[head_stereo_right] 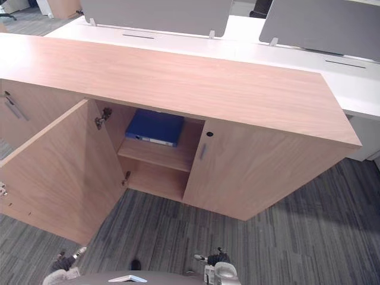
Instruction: Walk over to the cabinet, pick up the folder, carry it to the office cabinet, place the folder inside the office cabinet, then close the office cabinet door
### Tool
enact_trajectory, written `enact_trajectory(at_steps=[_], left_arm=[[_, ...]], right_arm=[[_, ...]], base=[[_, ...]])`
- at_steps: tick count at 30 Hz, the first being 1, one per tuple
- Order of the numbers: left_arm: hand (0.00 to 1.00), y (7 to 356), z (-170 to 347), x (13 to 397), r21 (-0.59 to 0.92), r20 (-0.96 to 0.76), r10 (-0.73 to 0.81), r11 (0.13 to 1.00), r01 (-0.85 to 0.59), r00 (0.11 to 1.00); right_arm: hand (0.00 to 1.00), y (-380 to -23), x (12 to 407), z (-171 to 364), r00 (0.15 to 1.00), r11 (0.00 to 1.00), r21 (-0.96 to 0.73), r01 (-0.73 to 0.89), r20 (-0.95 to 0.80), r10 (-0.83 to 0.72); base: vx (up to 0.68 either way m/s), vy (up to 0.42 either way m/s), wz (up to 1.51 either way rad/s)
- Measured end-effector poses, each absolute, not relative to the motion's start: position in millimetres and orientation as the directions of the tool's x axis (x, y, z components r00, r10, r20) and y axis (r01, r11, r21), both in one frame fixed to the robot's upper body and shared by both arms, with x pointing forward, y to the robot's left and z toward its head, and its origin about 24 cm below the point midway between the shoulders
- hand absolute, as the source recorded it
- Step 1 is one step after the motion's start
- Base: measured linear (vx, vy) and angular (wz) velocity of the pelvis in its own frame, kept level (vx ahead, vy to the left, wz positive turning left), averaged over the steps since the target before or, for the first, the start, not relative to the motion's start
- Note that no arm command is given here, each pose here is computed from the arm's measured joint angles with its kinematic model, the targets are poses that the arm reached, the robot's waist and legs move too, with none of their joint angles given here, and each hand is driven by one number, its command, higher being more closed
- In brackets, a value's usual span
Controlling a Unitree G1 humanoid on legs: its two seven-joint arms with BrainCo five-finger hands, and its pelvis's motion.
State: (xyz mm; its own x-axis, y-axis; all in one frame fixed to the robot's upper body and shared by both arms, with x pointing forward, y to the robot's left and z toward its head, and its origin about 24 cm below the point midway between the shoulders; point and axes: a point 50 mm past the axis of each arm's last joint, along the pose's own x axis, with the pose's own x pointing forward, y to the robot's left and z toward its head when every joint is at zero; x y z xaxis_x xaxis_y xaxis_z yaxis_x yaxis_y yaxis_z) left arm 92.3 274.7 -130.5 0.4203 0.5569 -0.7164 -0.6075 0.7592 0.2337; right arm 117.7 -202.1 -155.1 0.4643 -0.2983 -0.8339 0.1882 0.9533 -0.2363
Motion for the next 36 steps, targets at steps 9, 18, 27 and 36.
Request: enact_trajectory(at_steps=[9, 18, 27, 36], left_arm=[[0.00, 355.4, -55.8, 143.7, 0.262, -0.388, 0.735, 0.667, -0.698, 0.557], [0.00, 364.7, -37.7, 155.9, 0.265, -0.306, 0.756, 0.652, -0.711, 0.579], [0.00, 363.0, -13.9, 170.1, 0.254, -0.203, 0.731, 0.682, -0.686, 0.651], [0.00, 345.6, -16.7, 158.2, 0.259, -0.202, 0.694, 0.718, -0.646, 0.691]], right_arm=[[0.00, -199.6, 119.9, -154.8, 0.475, 0.958, -0.239, 0.156, -0.833, -0.285], [0.00, -203.3, 122.5, -153.4, 0.484, 0.957, -0.255, 0.137, -0.826, -0.290], [0.00, -203.4, 114.3, -155.7, 0.467, 0.957, -0.255, 0.137, -0.836, -0.289], [0.00, -202.7, 111.6, -156.5, 0.462, 0.958, -0.257, 0.129, -0.839, -0.287]], base=[[0.06, -0.006, 0.11], [-0.02, -0.008, -0.02], [-0.03, -0.017, -0.02], [0.00, -0.007, 0.02]])
